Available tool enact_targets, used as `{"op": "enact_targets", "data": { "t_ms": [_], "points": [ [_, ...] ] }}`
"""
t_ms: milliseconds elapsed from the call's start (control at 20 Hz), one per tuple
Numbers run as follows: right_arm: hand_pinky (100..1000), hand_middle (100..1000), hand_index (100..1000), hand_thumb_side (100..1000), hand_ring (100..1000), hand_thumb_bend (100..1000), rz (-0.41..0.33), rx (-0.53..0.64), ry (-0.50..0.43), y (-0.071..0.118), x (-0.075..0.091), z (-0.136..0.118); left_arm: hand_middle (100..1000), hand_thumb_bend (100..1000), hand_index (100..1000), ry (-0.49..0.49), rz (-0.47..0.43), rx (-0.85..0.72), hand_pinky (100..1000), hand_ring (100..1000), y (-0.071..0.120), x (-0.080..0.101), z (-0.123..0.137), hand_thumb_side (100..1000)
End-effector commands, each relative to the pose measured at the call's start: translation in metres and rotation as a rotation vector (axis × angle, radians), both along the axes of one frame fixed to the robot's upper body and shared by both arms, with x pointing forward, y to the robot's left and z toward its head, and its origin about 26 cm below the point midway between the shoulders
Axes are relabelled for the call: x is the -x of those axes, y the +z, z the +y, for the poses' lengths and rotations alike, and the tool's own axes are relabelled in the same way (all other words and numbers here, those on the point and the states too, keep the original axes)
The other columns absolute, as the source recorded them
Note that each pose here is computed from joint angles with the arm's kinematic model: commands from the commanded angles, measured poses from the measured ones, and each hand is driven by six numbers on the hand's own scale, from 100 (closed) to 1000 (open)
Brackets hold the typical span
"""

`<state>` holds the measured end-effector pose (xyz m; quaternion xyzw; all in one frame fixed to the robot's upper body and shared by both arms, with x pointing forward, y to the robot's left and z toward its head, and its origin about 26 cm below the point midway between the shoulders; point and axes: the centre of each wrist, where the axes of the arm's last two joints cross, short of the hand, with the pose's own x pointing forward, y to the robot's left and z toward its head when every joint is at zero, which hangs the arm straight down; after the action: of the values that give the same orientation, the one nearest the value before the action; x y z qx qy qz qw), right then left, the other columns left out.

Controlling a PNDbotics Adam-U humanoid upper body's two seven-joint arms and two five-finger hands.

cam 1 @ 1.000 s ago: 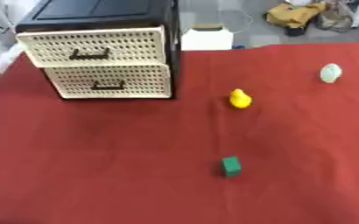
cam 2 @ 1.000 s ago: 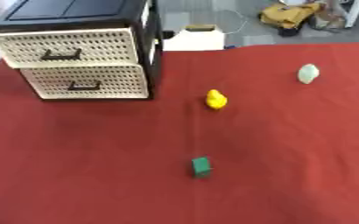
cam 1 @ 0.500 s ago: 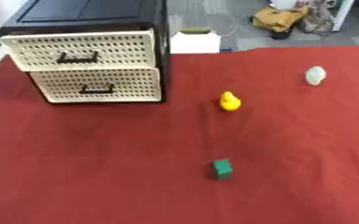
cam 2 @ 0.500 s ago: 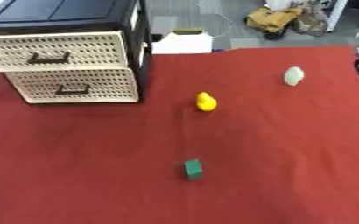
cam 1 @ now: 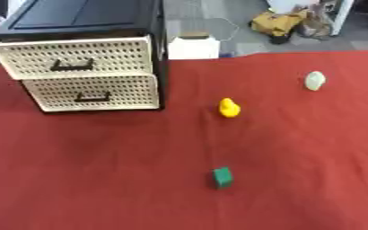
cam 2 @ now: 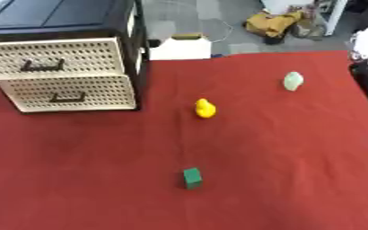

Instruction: Pick up objects from table and place into drawer.

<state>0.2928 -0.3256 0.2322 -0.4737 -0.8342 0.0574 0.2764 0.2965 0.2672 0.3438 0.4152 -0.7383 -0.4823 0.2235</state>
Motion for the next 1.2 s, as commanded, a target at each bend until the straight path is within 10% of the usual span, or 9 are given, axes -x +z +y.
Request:
{"op": "enact_targets", "data": {
  "t_ms": [50,1200],
  "points": [
    [663,591,808,673,688,170,-0.026,0.036,-0.014,0.01,0.004,-0.003,100,100,803,0.039,-0.002,-0.085,100,100,0.015,0.007,-0.001,1000],
    [663,587,806,666,687,170,-0.008,0.038,-0.014,0.009,0.003,-0.002,100,100,929,0.073,0.454,-0.302,100,100,0.024,-0.031,-0.021,1000]
  ]
}}
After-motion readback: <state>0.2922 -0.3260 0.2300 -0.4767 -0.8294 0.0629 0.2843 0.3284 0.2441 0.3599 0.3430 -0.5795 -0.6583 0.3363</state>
